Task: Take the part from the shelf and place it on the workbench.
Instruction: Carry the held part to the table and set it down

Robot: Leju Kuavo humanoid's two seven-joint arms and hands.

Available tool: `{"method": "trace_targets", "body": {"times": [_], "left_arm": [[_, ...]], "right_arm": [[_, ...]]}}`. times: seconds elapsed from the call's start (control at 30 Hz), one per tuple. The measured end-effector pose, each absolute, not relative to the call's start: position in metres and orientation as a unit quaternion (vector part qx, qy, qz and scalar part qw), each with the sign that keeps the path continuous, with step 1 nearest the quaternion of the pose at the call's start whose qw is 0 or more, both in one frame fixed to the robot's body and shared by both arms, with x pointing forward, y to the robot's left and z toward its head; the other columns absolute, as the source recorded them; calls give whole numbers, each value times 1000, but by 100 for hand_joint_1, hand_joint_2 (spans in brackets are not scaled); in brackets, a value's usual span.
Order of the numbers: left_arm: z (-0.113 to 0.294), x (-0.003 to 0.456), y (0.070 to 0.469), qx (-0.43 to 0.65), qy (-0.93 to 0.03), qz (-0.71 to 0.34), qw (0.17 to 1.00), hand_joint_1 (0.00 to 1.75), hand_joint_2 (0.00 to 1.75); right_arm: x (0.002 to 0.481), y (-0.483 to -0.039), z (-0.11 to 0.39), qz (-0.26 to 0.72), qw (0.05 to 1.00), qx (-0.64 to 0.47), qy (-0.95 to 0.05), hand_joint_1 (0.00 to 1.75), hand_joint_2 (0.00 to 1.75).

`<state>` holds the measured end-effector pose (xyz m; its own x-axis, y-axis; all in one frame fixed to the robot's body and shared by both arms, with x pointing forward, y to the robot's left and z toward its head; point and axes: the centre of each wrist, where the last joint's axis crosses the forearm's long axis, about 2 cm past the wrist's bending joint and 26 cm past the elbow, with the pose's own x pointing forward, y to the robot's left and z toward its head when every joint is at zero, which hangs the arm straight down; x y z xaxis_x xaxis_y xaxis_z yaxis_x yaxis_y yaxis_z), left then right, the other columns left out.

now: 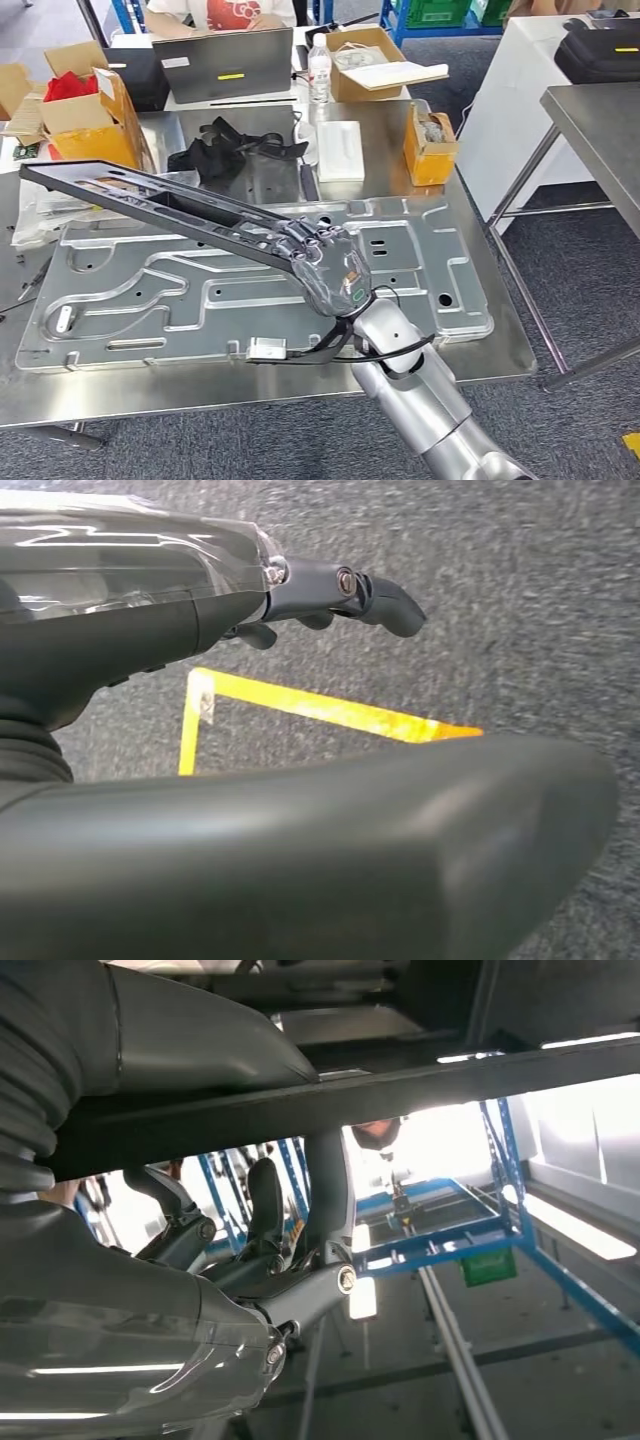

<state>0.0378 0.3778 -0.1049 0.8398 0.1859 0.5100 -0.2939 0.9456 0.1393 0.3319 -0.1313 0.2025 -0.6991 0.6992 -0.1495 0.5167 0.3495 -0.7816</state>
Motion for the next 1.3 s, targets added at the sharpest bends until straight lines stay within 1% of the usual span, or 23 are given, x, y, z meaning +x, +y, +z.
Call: {"method": "trace_targets", "body": {"times": [0.2,0.37,0.57,0.7,0.87,1.0,1.3], "left_arm": [[-105,40,379,97,-259,105,955,0,0],[-104,40,380,94,-261,90,956,0,0],[-104,41,379,90,-266,78,957,0,0],[-104,40,381,89,-268,70,957,0,175],[-104,38,384,94,-264,60,958,0,175],[-103,40,386,97,-268,55,957,0,0],[-103,41,388,98,-269,51,957,0,0]], "right_arm": [[339,-145,164,483,93,-375,-786,175,175],[341,-163,131,526,103,-361,-764,175,175],[340,-181,107,552,118,-340,-752,175,175],[339,-189,99,561,128,-333,-747,0,0],[335,-193,89,569,139,-324,-743,0,0],[334,-195,87,565,149,-322,-745,0,0],[332,-195,92,533,170,-309,-769,0,0]]}}
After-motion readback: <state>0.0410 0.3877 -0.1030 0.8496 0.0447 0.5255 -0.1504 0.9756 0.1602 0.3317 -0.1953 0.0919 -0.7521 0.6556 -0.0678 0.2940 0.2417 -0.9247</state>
